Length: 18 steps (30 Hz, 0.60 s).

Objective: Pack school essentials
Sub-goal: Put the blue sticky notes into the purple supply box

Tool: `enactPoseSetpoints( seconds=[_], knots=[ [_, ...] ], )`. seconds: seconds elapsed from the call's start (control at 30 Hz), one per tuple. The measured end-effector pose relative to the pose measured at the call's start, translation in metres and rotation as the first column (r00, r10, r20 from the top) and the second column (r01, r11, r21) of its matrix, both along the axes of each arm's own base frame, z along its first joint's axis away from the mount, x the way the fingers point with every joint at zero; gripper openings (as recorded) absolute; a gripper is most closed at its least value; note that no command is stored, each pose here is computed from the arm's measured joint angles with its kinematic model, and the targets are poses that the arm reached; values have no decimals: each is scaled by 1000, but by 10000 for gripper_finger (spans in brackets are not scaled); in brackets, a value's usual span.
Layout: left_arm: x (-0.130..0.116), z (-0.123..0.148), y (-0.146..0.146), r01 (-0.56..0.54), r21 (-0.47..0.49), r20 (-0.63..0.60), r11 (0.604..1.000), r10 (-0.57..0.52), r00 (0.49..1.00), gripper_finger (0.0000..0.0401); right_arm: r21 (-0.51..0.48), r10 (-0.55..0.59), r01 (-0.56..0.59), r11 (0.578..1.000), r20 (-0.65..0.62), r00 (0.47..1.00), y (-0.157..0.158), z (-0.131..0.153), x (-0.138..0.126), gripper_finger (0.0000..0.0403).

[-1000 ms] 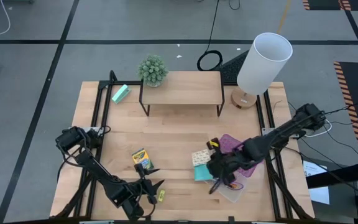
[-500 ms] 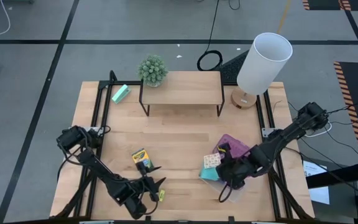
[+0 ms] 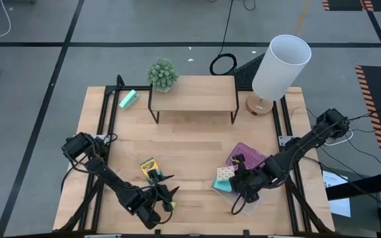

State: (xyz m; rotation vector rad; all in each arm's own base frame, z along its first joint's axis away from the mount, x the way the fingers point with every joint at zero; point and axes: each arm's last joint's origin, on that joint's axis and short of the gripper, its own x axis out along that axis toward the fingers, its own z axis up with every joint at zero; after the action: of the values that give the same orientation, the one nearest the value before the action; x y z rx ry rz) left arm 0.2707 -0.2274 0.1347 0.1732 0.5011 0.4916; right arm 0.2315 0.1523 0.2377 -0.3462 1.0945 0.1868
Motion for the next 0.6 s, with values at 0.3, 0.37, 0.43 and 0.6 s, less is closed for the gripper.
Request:
enactPoseSetpoints(
  seconds=[0.3, 0.37, 0.43, 0.6],
  knots=[
    [1, 0, -1, 11, 2, -3, 1000, -11, 1000, 253, 92, -101, 103, 990, -28, 995, 3, 0, -2, 0],
    [1, 0, -1, 10, 2, -3, 1000, -10, 1000, 253, 106, -104, 106, 989, -18, 994, 3, -1, -1, 0],
    [1, 0, -1, 11, 1, -3, 1000, -11, 1000, 253, 118, -104, 104, 988, -6, 995, 4, -5, 0, 0],
    [1, 0, -1, 12, -3, -3, 1000, -12, 1000, 253, 141, -104, 100, 985, 22, 994, 5, -11, 1, 14]
  ],
)
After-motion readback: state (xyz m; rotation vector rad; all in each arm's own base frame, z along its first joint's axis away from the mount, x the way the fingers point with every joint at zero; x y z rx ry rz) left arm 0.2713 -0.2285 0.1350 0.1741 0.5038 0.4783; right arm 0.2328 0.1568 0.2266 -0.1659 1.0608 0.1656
